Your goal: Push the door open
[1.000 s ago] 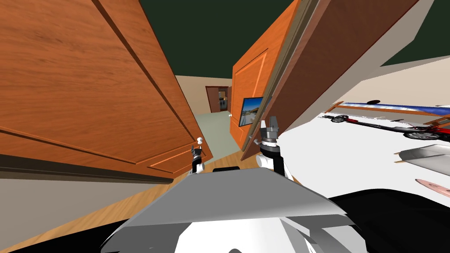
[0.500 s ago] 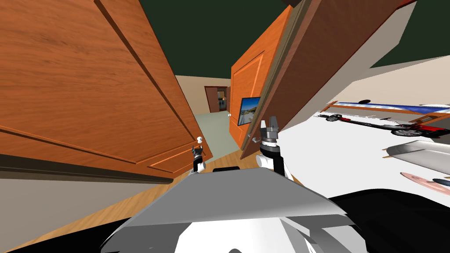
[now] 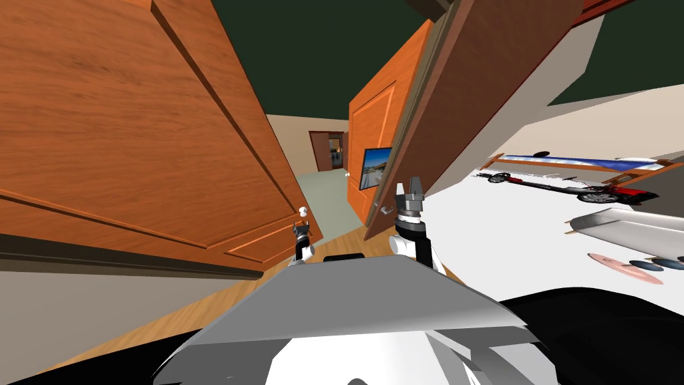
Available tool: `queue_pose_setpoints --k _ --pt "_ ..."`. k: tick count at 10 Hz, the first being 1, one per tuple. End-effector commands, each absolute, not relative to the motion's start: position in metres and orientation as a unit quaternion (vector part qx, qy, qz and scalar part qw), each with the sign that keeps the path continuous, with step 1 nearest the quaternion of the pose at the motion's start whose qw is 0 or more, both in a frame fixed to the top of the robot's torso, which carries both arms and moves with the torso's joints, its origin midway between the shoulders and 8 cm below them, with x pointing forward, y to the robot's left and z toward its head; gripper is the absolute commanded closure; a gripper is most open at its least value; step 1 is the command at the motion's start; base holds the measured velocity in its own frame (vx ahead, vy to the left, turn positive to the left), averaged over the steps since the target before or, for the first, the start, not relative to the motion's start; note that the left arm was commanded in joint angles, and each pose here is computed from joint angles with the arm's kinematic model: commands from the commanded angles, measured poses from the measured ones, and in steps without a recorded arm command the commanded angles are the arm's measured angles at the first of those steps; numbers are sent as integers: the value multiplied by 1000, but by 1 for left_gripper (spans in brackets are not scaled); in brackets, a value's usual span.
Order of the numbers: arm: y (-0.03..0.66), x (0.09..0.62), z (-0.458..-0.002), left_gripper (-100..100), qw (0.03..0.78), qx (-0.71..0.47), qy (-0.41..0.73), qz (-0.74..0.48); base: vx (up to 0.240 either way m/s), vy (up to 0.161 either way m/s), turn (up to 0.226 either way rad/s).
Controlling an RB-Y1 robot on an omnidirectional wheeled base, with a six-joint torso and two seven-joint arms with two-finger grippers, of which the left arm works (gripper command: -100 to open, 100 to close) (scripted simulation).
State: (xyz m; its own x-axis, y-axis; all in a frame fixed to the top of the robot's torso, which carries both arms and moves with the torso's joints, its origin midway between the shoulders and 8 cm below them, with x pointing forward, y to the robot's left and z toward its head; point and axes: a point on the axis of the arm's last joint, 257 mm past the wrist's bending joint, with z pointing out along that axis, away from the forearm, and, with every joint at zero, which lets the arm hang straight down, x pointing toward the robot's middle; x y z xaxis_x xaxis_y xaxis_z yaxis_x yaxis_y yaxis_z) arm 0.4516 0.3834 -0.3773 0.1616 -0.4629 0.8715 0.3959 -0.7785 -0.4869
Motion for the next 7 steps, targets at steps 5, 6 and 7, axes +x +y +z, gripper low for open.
queue_pose_setpoints --k 5,6,7 --pt "374 456 -383 -100 265 -693 -55 -668 -39 6 -35" --pt "374 456 -383 -100 261 -692 -59 -670 -36 1 -12" --pt "372 457 -384 -100 247 -693 -75 -674 -36 3 -18"
